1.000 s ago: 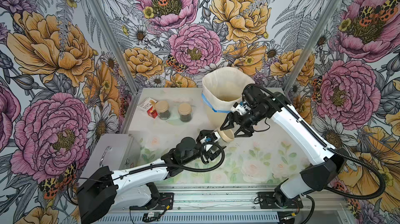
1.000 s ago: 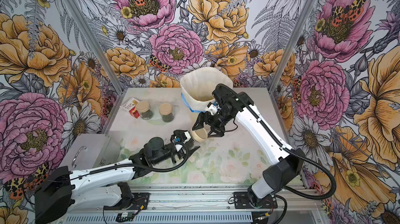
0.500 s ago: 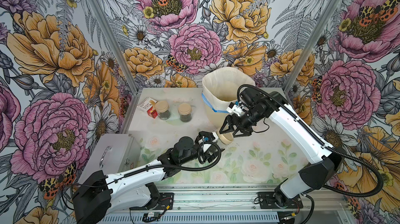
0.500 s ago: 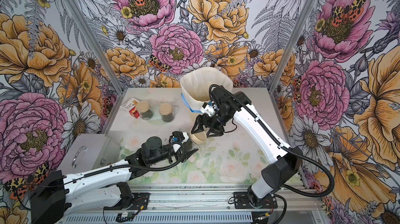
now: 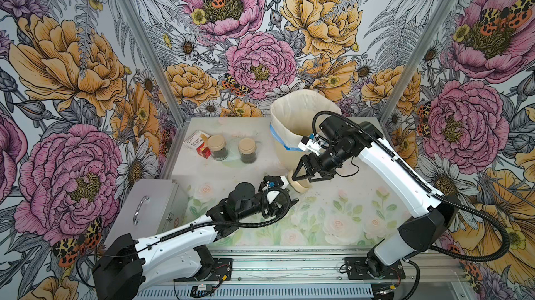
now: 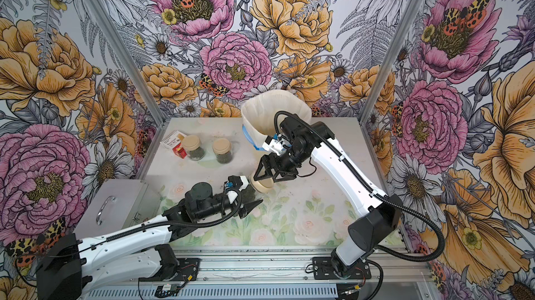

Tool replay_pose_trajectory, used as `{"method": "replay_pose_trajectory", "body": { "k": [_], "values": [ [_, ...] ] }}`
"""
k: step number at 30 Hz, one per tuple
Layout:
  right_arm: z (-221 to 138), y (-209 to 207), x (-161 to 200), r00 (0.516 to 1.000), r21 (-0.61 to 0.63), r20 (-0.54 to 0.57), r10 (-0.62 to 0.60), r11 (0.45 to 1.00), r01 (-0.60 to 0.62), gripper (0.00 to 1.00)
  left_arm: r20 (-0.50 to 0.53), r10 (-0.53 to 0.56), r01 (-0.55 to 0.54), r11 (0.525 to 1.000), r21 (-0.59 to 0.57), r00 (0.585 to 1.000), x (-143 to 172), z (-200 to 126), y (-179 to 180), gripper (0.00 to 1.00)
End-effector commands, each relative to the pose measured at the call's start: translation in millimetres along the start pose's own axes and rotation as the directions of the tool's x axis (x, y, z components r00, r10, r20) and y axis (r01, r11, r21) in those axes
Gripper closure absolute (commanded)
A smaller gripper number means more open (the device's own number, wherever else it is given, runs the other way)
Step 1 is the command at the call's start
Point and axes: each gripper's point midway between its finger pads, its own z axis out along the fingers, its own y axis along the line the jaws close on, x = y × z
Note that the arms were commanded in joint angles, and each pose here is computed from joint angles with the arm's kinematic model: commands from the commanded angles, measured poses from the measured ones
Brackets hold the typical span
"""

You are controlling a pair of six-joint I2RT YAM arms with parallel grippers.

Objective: Empty moldy tea leaves from jars
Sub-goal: Unscrew the lid from the jar.

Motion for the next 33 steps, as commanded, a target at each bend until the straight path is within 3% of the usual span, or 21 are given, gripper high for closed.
{"method": "replay_pose_trajectory", "body": {
  "k": [1, 13, 29, 33],
  "values": [
    [-2.6, -9.1, -3.2, 0.997, 0.054, 0.027, -0.072, 0.996, 0.071, 0.16, 0.289, 0.031, -0.036, 0.999, 0.013, 0.957, -85.2, -24.4, -0.1, 0.49],
    [-11.7, -6.1, -2.7, 0.983, 0.062, 0.059, -0.172, 0.984, 0.168, 0.17, 0.319, 0.003, -0.015, 0.999, 0.036, 0.948, -90.8, -34.2, -1.1, 0.5],
    [-13.7, 2.1, -9.1, 0.974, -0.001, 0.1, -0.201, 0.979, 0.202, 0.18, 0.332, 0.0, -0.015, 0.999, 0.043, 0.943, -95.2, -31.9, -1.3, 0.52],
    [-25.7, 3.4, -14.5, 0.981, -0.036, 0.139, -0.134, 0.989, 0.14, 0.05, 0.325, 0.004, -0.016, 0.999, 0.035, 0.946, -92.7, -30.0, 0.2, 0.52]
  ]
}}
